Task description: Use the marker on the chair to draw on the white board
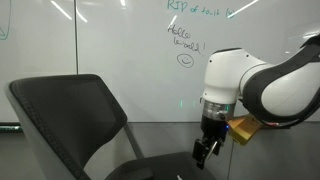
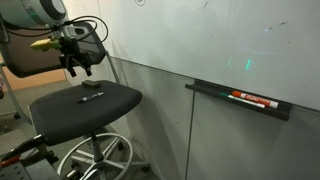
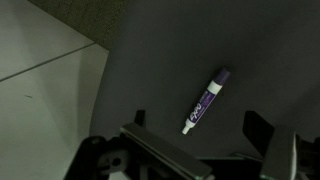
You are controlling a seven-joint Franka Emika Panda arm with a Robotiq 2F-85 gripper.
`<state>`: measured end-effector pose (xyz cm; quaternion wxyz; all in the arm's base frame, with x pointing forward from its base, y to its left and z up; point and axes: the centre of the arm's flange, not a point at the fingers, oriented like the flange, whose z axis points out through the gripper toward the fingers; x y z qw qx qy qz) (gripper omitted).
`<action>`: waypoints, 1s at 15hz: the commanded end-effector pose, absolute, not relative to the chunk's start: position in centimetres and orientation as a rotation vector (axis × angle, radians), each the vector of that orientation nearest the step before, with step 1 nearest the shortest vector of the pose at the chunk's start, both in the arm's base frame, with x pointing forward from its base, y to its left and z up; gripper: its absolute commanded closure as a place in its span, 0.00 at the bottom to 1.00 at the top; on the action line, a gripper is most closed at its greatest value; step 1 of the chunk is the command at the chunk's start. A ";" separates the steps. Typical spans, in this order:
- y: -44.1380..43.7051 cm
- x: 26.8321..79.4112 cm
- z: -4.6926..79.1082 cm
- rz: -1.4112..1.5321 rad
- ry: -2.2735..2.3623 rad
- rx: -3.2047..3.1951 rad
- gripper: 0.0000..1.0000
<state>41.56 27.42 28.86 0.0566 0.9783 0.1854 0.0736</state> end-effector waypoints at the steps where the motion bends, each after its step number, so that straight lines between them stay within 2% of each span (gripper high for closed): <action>1: 29.8 43.4 26.2 0.264 0.474 2.935 0.00; 9: 33.5 43.9 22.5 0.247 0.389 2.937 0.00; 15: 33.0 44.6 20.5 0.180 0.339 2.978 0.00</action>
